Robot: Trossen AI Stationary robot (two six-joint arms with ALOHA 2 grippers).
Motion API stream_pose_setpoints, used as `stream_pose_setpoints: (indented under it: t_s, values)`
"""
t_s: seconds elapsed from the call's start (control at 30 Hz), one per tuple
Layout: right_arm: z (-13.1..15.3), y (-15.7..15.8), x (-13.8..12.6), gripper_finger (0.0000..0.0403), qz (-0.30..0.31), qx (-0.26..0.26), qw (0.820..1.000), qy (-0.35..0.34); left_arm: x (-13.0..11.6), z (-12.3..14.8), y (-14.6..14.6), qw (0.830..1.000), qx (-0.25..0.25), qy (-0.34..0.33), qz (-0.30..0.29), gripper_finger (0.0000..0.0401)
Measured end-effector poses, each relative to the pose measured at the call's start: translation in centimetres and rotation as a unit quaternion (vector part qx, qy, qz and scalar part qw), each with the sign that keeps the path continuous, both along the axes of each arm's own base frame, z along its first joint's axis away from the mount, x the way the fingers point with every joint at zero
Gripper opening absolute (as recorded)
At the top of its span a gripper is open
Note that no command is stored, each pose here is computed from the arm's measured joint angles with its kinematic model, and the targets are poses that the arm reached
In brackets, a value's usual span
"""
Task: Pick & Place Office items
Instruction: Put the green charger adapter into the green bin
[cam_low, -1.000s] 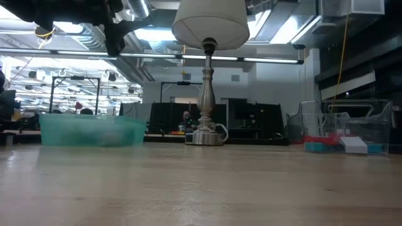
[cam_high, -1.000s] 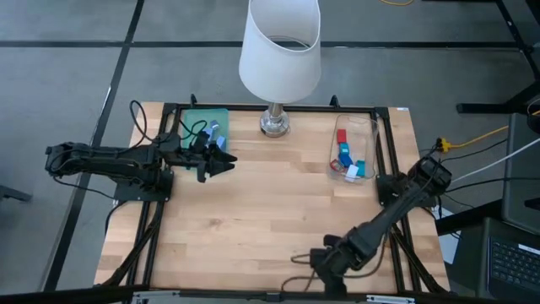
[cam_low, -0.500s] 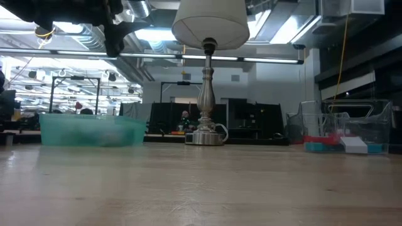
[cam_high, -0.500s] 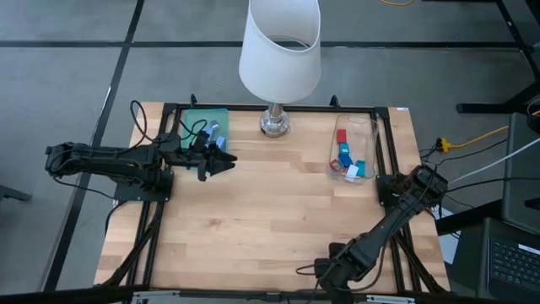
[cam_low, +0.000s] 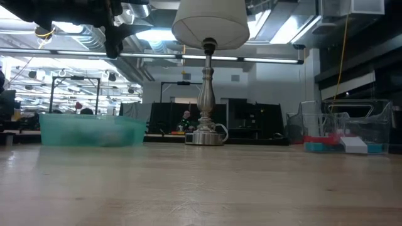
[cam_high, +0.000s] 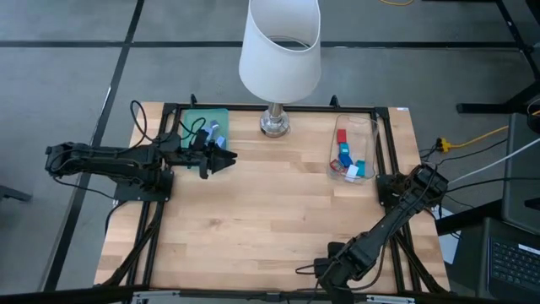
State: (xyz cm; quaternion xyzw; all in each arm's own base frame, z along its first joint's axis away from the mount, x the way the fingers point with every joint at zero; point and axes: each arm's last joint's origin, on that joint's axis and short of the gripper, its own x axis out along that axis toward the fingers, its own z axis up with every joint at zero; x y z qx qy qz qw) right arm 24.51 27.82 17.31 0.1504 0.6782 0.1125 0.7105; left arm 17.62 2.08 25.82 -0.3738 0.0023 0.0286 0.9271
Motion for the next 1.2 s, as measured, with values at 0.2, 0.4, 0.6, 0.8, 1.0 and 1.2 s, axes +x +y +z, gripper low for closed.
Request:
stream_pose_setpoints:
  t_s: [0.2,0.4,0.6,0.8,1.0,1.2]
  values:
    - [0.8,-0.6,0.3,0.0288,0.009,0.000,1.000,-0.019,0.0,0.0,0.0,1.000,0.001,0.000,0.004,0.0214]
    - [0.9,-1.3,0.7,0.0288,0.035,-0.017,0.999,-0.035,0.0,0.0,0.0,1.000,0.007,0.000,0.005,0.0214]
    - [0.9,-1.5,0.8,0.0288,0.043,-0.024,0.998,-0.039,0.0,0.0,0.0,1.000,0.008,0.001,0.005,0.0214]
    - [0.4,-1.0,0.1,0.0288,0.049,-0.042,0.997,-0.048,0.0,0.0,0.0,1.000,0.009,0.001,0.006,0.0214]
    - [-1.9,-0.6,-1.3,0.0287,0.054,-0.040,0.997,-0.023,0.0,0.0,0.0,1.000,0.009,0.001,0.006,0.0214]
    - [-2.0,-0.6,-1.4,0.0284,0.057,-0.051,0.997,-0.035,0.0,-0.1,0.1,1.000,0.009,0.005,0.020,0.0214]
